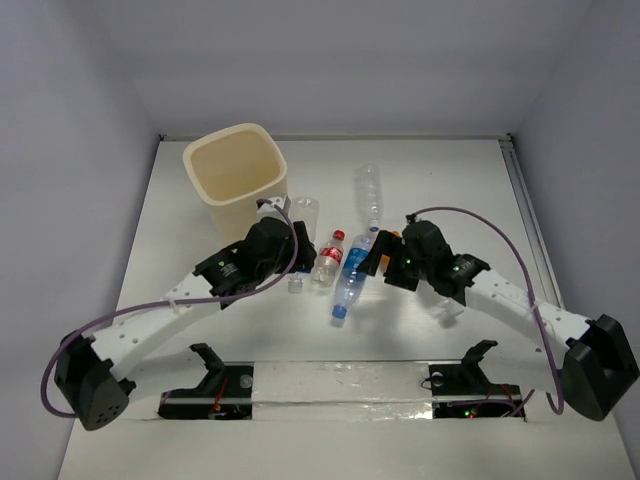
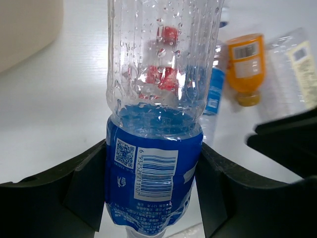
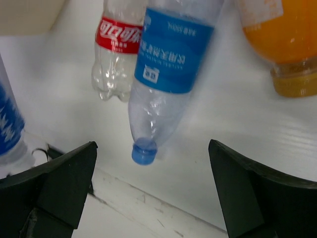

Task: Put the plastic bottles in the bin

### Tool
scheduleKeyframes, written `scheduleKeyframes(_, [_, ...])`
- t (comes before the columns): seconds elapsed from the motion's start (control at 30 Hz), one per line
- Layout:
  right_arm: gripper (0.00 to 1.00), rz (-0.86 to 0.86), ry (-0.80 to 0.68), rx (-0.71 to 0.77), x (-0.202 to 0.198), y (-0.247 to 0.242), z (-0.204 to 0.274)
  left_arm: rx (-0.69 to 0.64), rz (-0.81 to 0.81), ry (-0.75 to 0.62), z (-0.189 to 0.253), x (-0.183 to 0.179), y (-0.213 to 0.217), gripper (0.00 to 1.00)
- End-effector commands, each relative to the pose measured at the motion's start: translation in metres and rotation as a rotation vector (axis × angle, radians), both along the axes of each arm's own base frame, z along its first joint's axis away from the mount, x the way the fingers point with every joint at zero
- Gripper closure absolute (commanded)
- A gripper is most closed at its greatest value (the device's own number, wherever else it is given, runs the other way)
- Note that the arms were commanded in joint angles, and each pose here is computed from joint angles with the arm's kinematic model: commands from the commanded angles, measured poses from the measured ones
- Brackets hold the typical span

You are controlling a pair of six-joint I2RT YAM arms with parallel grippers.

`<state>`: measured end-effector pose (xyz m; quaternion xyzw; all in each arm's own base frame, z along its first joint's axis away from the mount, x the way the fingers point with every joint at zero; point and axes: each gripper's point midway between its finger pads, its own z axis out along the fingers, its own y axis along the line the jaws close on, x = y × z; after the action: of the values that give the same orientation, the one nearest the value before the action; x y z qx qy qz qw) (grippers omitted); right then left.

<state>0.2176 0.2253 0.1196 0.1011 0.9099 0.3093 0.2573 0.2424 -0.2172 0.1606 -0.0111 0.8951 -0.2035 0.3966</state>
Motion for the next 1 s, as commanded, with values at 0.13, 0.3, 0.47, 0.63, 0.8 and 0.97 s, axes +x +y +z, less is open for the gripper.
scheduleKeyframes(0.13, [0.0,-0.142,-0.068,0.023,0.055,0.022,0.008,-0.192,-0.002,-0.276,0.159,0.005,0.002,0.64])
scheduleKeyframes(0.3, [0.0,-0.164,-0.015,-0.029,0.063,0.025,-0.023,-0.143,0.058,-0.437,0.228,0.03,0.017,0.61])
scheduleKeyframes(0.47, [0.01,-0.168,0.003,-0.051,0.071,0.03,-0.04,-0.109,0.153,-0.538,0.274,0.07,0.041,0.6])
scheduleKeyframes(0.63, [0.02,-0.152,0.054,-0.094,0.07,0.032,-0.067,-0.076,0.293,-0.589,0.283,0.112,0.098,0.6])
scheduleKeyframes(0.8, [0.12,-0.145,0.068,-0.096,0.066,0.034,-0.076,-0.003,0.408,-0.611,0.269,0.145,0.137,0.59])
scheduleKeyframes(0.97, [0.25,-0.144,0.04,-0.09,0.061,0.031,-0.059,0.05,0.494,-0.651,0.258,0.164,0.161,0.55])
